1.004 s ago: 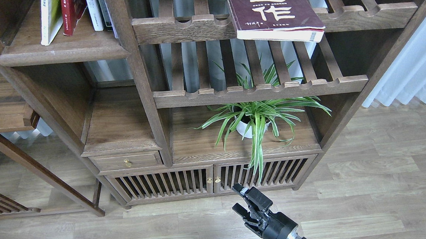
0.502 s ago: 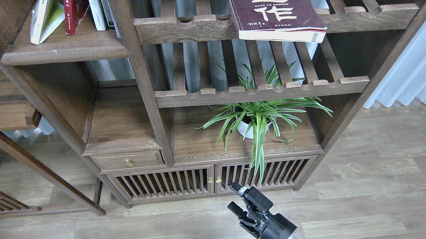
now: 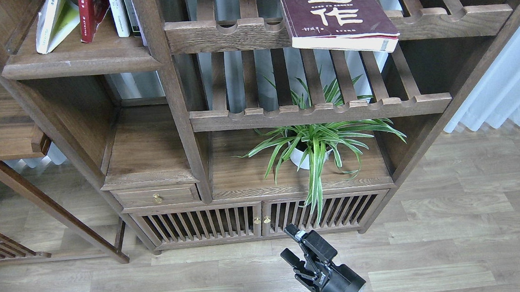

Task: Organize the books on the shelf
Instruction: 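Release the yellow-green book and withdraw the left gripper downward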

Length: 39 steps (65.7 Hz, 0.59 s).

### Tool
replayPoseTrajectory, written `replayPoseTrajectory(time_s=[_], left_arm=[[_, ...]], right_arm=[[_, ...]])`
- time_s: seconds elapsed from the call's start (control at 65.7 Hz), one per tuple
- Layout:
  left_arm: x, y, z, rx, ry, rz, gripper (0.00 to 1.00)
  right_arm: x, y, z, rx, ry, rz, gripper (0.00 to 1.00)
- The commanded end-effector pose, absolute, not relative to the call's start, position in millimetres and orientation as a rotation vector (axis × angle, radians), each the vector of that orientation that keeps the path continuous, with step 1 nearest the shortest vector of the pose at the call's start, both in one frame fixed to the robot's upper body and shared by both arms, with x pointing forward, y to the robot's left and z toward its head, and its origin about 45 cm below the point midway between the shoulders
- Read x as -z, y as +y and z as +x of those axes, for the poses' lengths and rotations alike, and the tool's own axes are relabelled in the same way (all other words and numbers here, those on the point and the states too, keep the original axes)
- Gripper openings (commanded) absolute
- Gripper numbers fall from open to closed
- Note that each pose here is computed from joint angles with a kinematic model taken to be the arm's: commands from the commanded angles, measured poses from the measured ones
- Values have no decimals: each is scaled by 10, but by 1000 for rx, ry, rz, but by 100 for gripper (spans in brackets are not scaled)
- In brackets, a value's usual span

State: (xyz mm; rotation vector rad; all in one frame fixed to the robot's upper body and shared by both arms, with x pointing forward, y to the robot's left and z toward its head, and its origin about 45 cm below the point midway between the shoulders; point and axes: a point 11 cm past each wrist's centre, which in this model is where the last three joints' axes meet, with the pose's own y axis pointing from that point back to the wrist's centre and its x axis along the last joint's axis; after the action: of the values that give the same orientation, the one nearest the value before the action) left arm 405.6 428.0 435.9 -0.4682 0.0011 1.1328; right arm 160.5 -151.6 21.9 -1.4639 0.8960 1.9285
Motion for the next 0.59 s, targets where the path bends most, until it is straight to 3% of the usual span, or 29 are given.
replayPoseTrajectory(time_s=[0.0,0.578], left_arm=[[-4264,4200,4080,-1119,27,-475,95],[-3912,3542,4235,-990,184,-670,100]], right_arm=[[-219,-1517,1606,-1928,897,-1463,100],[-224,-1528,1602,-1920,903,-1453,100]])
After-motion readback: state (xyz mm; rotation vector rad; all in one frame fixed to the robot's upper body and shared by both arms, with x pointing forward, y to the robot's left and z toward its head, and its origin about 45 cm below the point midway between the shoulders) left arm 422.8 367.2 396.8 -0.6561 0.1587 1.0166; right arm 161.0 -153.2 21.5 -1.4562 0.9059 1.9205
